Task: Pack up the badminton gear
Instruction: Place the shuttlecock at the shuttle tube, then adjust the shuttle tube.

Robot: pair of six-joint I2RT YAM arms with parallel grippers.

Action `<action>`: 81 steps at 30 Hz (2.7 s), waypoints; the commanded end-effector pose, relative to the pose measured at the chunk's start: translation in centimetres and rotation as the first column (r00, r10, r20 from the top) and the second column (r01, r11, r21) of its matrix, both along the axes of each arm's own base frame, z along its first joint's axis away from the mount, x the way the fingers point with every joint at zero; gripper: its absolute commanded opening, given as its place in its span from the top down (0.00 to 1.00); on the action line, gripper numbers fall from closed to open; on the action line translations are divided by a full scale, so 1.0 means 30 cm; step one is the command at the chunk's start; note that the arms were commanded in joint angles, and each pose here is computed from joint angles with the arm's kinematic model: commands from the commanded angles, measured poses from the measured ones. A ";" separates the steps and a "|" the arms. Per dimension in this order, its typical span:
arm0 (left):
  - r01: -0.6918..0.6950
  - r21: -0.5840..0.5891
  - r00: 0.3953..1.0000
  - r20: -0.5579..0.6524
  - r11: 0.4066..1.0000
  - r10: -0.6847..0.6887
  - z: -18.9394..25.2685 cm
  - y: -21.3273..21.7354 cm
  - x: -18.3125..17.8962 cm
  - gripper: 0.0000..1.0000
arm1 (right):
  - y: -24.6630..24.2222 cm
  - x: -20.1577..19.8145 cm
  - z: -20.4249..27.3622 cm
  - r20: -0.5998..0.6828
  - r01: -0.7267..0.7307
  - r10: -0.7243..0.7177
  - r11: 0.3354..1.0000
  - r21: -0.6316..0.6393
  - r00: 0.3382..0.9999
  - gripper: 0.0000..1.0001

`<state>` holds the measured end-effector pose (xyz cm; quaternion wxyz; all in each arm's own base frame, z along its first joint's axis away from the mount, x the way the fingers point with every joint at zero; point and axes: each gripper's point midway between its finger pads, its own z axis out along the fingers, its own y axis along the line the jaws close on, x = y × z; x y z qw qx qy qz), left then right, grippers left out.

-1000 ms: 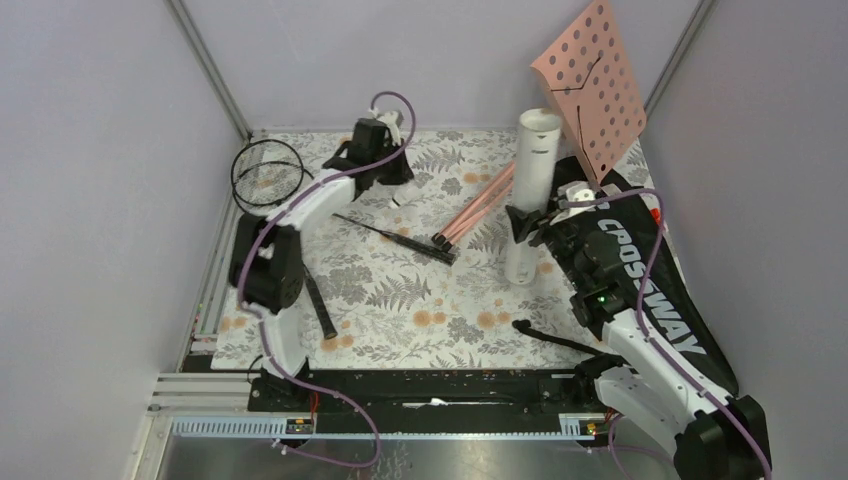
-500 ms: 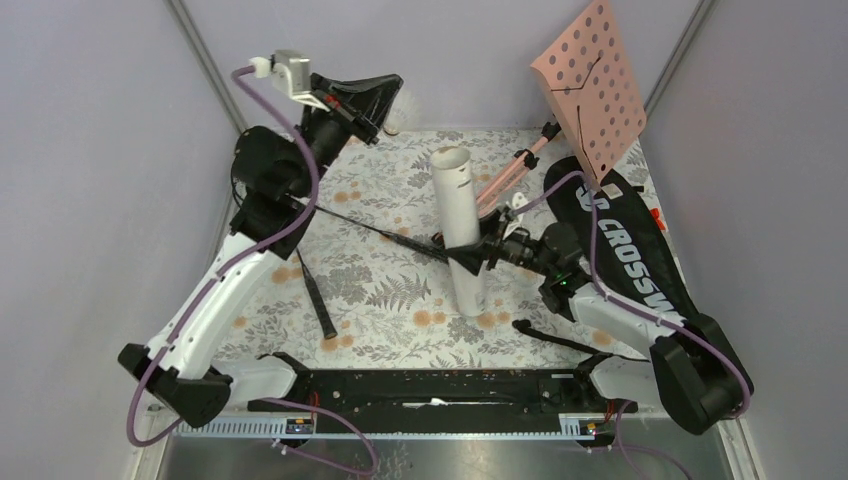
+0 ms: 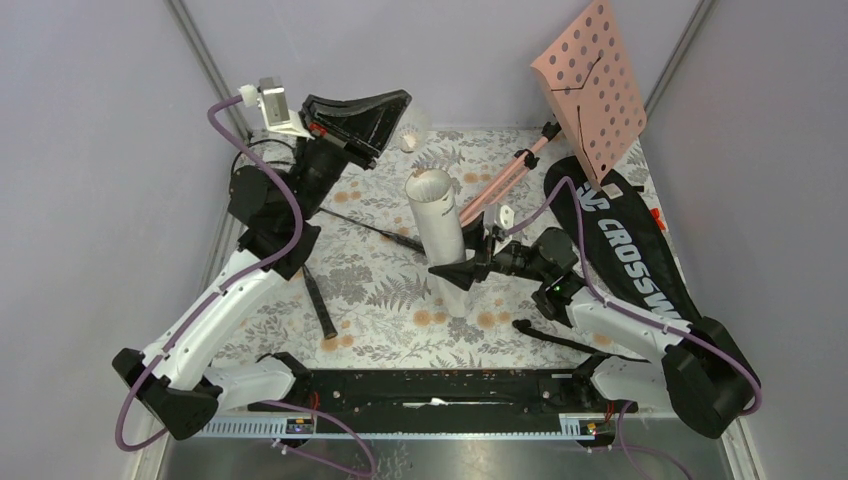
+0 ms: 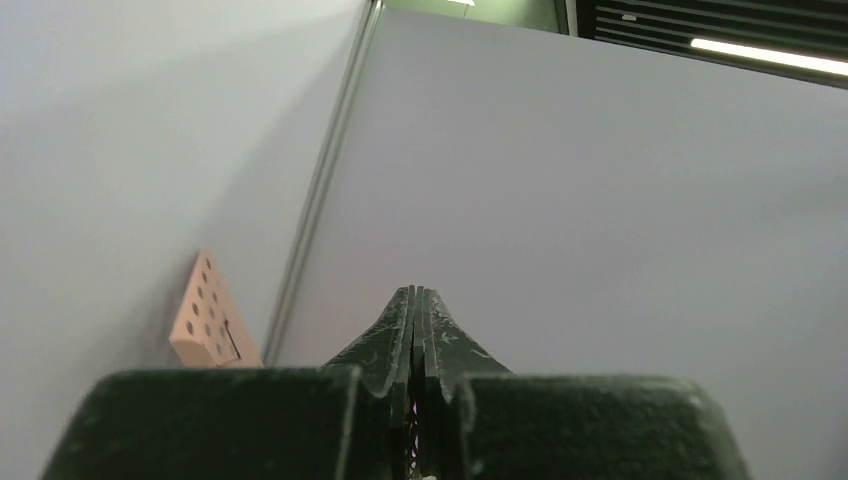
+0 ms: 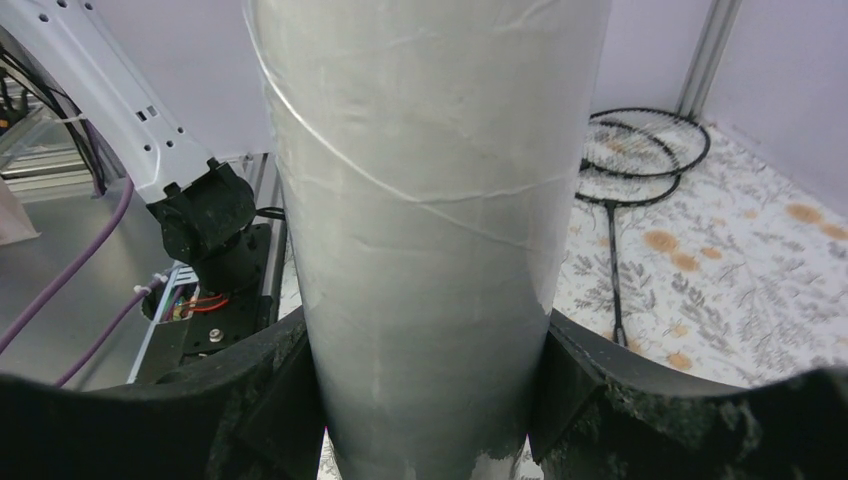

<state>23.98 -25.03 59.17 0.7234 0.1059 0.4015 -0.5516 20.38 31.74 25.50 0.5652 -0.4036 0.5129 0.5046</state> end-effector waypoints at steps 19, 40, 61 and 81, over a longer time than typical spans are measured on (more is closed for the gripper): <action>0.304 -0.066 0.929 -0.199 0.950 -0.311 -0.145 -0.104 -0.089 1.00 | -0.023 0.002 0.173 0.211 0.051 -0.065 0.996 0.072 0.975 0.54; 0.393 0.054 0.907 -0.187 0.918 -0.378 -0.211 -0.133 -0.204 0.05 | -0.060 -0.040 0.235 0.232 0.051 -0.079 0.991 0.125 0.969 0.54; 0.448 0.357 0.874 0.018 0.820 -0.485 -0.576 -0.094 -0.444 0.01 | -0.109 -0.063 0.250 0.086 0.116 -0.132 0.978 0.172 0.987 0.53; -0.032 0.396 0.988 -0.127 0.918 0.090 -0.715 -0.239 -0.098 0.01 | -0.029 0.021 0.160 -0.006 0.233 -0.233 0.970 0.066 0.973 0.51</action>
